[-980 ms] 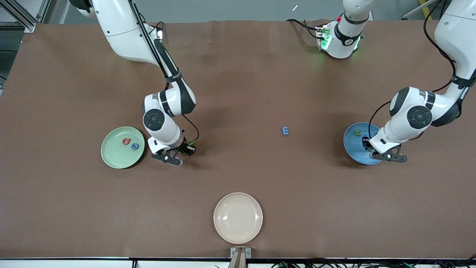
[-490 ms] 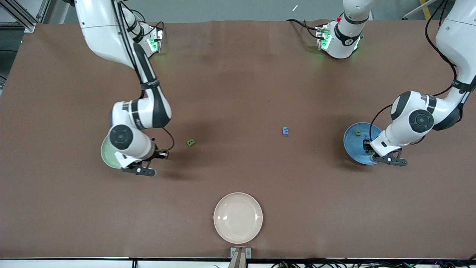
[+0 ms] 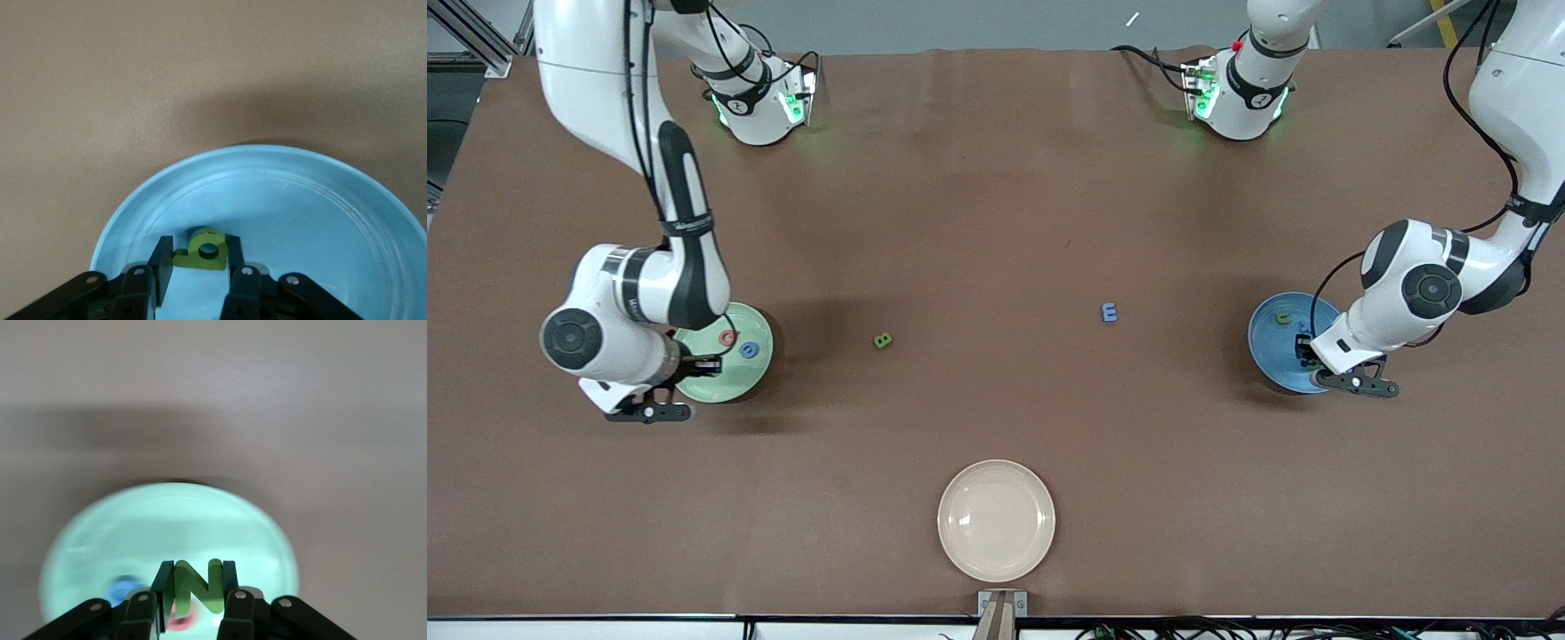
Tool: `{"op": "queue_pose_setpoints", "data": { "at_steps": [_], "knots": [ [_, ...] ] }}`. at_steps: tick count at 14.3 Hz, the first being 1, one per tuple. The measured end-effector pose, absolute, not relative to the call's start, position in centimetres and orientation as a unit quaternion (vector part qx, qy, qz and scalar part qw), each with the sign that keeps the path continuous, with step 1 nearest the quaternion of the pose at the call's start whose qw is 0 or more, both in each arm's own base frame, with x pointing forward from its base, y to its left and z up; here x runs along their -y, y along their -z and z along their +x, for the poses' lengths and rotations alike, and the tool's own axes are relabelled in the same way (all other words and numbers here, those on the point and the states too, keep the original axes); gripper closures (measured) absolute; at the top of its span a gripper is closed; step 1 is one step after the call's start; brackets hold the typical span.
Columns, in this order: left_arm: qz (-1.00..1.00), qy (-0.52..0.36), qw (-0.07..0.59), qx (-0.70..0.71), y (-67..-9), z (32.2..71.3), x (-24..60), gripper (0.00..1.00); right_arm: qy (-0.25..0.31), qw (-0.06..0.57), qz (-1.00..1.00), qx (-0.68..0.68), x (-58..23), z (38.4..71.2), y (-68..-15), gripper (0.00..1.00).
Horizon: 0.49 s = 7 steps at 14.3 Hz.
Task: Sort upper and lower case letters into plates
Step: 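Place the N in the green plate while the left gripper places its letter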
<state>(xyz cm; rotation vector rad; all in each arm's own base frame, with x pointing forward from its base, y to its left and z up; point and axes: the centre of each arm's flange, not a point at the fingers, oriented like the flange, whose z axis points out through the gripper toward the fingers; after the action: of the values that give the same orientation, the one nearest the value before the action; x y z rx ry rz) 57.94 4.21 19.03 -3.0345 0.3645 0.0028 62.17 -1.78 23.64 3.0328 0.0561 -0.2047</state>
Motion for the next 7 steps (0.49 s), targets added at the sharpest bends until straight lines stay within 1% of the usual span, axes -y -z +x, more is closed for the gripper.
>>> {"op": "queue_pose_setpoints", "data": {
  "at_steps": [1,2,3,4,5,7],
  "knots": [
    [-0.992,0.000,0.043,-0.119,-19.1,58.0,-4.2,0.52,0.064,0.052,0.996,-0.027,3.8,61.5,-22.7,0.67],
    [-0.992,0.000,0.043,-0.119,-19.1,58.0,-4.2,0.52,0.063,0.054,0.996,-0.033,5.3,60.7,-21.8,0.67],
    [-0.992,-0.001,0.043,-0.120,-19.2,58.1,-4.1,0.49,0.063,0.053,0.996,-0.036,6.3,59.9,-21.0,0.67],
    [-0.991,-0.006,0.045,-0.123,-19.5,58.1,-3.7,0.40,0.063,0.050,0.996,-0.033,6.5,59.3,-20.4,0.67],
    [-0.990,-0.015,0.049,-0.128,-19.9,58.1,-3.1,0.39,0.064,0.044,0.997,-0.030,6.3,59.1,-20.1,0.67],
    [-0.988,-0.032,0.060,-0.136,-21.7,58.4,-1.4,0.39,0.070,0.032,0.997,-0.029,5.5,58.9,-20.3,0.67]
  ]
}}
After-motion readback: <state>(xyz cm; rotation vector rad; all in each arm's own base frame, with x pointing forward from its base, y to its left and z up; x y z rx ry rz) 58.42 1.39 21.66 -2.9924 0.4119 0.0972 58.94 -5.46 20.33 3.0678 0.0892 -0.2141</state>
